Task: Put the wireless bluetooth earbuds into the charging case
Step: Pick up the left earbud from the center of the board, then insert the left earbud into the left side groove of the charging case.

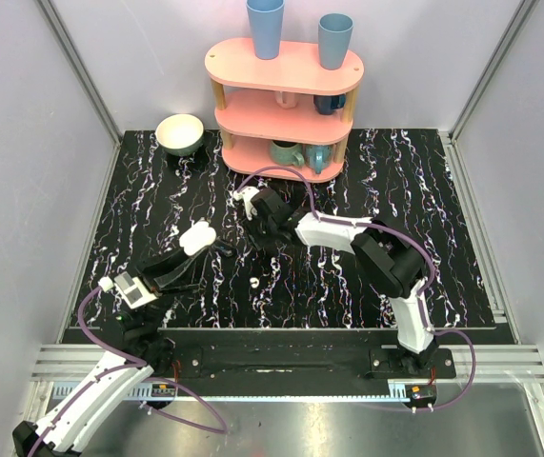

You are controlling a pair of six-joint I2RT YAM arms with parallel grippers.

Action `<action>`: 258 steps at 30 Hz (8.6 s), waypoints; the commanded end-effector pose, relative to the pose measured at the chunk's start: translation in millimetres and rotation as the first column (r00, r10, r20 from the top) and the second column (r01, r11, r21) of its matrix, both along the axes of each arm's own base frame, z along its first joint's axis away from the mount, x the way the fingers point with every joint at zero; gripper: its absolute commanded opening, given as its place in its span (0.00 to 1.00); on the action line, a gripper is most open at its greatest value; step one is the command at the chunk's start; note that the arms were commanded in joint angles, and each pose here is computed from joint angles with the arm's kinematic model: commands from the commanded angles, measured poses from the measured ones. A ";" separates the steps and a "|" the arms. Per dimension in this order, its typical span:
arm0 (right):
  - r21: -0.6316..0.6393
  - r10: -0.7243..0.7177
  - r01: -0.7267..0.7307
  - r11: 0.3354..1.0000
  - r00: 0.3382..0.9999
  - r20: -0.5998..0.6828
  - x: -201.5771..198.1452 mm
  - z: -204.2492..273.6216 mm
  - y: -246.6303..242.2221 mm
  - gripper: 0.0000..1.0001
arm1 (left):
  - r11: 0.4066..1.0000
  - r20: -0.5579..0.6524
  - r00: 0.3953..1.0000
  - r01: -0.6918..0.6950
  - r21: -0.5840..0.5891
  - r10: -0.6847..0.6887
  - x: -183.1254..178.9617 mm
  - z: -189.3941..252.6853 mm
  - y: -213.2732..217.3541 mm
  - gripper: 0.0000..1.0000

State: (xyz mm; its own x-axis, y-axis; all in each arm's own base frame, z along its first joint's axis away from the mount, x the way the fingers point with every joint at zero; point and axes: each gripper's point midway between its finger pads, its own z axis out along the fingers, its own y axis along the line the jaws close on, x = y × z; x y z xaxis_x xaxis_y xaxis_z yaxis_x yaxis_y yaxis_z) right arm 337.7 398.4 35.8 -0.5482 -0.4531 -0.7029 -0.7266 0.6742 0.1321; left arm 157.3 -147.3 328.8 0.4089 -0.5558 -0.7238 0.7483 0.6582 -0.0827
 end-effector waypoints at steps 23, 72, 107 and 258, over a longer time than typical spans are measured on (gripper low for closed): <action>-0.146 -0.035 0.052 0.988 0.992 0.122 28.9 -5.6 -13.0 0.33 | 0.999 -0.119 0.993 -0.007 0.048 0.013 18.5 -60.8 -8.5 0.00; 0.275 0.405 -0.570 0.774 0.780 0.478 -165.4 310.2 -85.0 0.00 | 0.933 -0.128 0.971 0.230 0.277 -0.202 -4.7 -78.8 -54.9 0.00; 0.403 0.677 -0.727 0.556 0.678 0.288 -210.7 308.6 -55.8 0.04 | 0.805 -0.105 0.876 0.475 0.355 -0.471 -36.6 -73.8 -89.7 0.00; 0.147 0.578 -0.651 0.745 0.740 0.344 -179.2 263.7 -7.5 0.22 | 0.917 0.017 0.936 0.341 0.208 -0.352 -31.3 -50.8 -62.7 0.00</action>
